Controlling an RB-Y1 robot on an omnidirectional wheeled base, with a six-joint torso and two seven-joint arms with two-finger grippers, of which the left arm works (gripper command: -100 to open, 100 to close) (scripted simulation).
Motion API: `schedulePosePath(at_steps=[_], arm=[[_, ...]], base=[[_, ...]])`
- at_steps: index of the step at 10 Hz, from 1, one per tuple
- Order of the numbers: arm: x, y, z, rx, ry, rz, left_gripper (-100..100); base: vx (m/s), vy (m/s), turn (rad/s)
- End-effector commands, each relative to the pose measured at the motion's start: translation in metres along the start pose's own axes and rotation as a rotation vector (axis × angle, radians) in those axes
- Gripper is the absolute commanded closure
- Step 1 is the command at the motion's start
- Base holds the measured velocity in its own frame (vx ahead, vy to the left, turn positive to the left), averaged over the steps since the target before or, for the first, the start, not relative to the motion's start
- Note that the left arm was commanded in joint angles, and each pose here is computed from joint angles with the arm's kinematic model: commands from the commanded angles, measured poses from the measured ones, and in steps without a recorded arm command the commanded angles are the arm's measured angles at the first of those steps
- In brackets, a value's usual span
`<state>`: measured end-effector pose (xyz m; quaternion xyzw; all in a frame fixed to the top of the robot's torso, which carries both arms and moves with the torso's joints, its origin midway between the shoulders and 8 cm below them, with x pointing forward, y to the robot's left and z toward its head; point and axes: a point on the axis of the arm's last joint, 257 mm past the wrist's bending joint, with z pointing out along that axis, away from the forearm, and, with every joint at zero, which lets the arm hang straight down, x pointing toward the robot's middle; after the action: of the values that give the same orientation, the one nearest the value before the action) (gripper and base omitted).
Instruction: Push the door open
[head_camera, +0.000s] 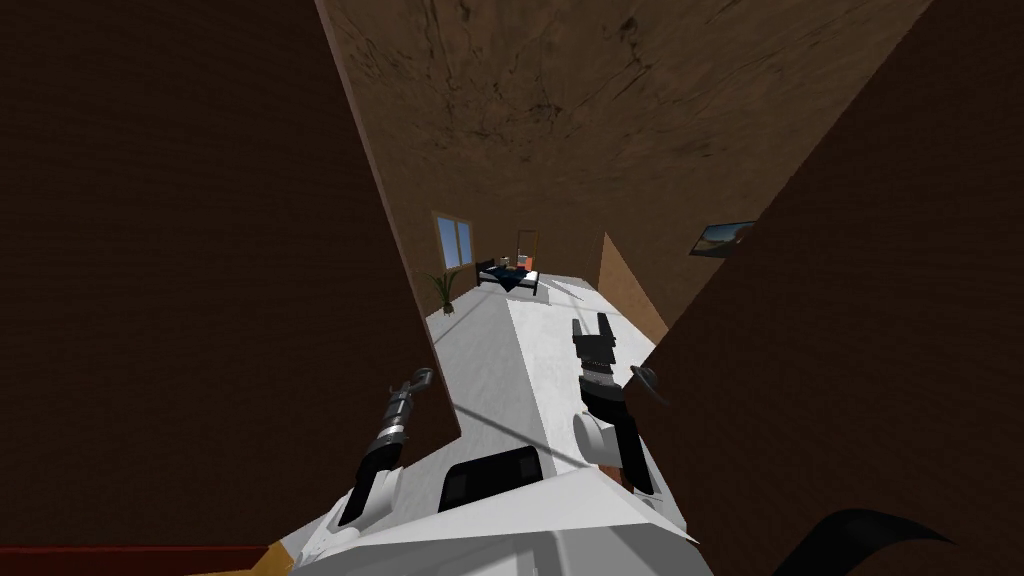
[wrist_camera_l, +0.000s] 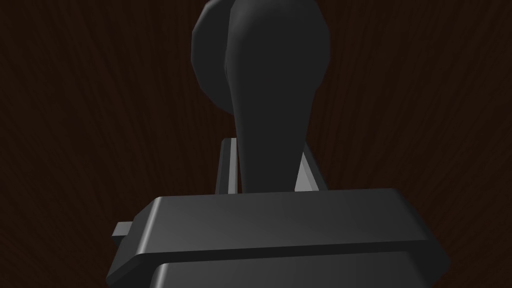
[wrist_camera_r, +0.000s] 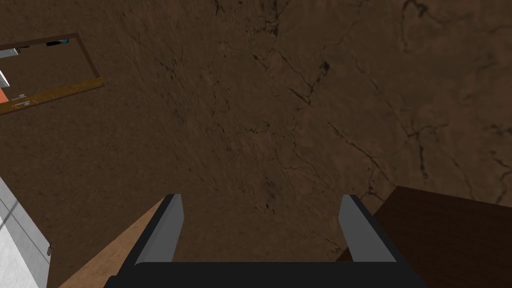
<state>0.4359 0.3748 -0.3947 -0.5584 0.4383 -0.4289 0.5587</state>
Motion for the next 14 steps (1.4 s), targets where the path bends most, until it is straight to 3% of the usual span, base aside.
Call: schedulePosePath(at_steps=[1, 5, 9, 10, 14], arm=[[-0.007, -0.004, -0.0002, 0.009, -0.023, -0.002, 100], [-0.018, -0.001, -0.0031, 0.001, -0.054, -0.005, 100], [-0.047, -0.004, -0.0047, 0.007, -0.114, 0.002, 100], [-0.047, -0.004, -0.0047, 0.007, -0.114, 0.002, 100], [-0.073, -0.004, -0.0102, 0.008, -0.185, -0.003, 100]], base=[[0.196, -0.05, 0.065], [0.146, -0.035, 0.044], [0.19, -0.03, 0.049], [0.14, -0.015, 0.026], [0.188, -0.031, 0.058]])
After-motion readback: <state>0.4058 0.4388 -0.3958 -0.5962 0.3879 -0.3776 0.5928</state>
